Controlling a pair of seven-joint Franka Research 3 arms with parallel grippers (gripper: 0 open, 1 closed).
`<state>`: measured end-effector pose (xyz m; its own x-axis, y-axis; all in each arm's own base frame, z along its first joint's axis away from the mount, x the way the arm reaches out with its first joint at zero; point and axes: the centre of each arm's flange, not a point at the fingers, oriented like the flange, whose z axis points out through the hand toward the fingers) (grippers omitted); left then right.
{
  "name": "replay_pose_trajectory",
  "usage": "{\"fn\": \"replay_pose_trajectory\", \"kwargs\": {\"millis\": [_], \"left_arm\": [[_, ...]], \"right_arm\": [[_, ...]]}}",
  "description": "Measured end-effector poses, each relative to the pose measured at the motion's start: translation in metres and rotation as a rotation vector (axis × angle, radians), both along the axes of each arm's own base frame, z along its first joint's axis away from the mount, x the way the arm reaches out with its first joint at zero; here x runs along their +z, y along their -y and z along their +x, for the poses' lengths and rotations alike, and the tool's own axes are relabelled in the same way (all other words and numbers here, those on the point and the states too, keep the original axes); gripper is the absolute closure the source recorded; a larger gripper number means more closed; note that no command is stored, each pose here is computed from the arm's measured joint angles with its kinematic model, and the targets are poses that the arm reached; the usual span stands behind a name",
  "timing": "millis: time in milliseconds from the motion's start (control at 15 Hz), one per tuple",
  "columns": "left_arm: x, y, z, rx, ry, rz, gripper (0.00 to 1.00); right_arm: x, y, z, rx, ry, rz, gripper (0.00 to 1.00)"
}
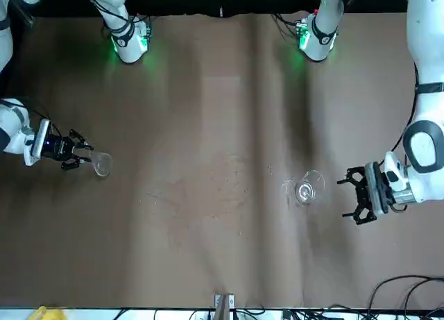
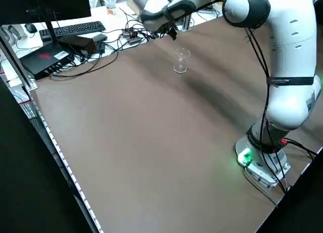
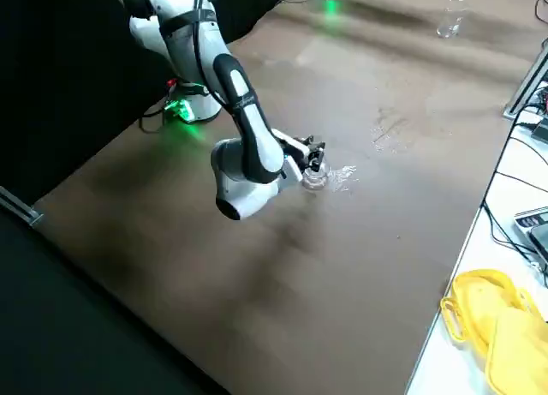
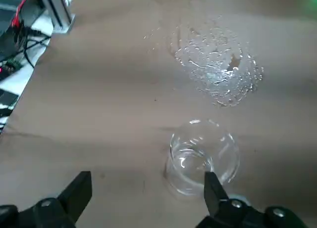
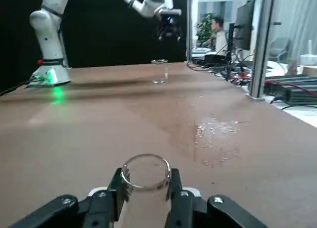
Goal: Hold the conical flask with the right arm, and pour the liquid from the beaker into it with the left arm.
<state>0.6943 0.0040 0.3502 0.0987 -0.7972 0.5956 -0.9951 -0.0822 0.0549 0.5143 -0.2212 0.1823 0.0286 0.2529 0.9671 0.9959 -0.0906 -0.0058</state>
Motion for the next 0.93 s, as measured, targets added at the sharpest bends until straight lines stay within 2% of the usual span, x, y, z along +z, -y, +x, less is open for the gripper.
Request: {"fn": "replay_pose_trajectory", "kwargs": {"millis": [400,667,933], "left_arm": [[0.058,0.061,-0.015,0.343,-0.223,0.234,0.0],[0.082,0.093,-0.031,0.592,-0.302,0.386,0.0],[0.1,0.12,-0.056,0.869,-0.388,0.475,0.0]], "right_arm": [[0.006,-0.001,0.011,0.069,0.046,-0.076,0.61],[0.004,-0.002,0.012,0.076,0.066,-0.086,0.61],[0.001,-0.003,0.012,0.082,0.072,-0.087,0.61]]}}
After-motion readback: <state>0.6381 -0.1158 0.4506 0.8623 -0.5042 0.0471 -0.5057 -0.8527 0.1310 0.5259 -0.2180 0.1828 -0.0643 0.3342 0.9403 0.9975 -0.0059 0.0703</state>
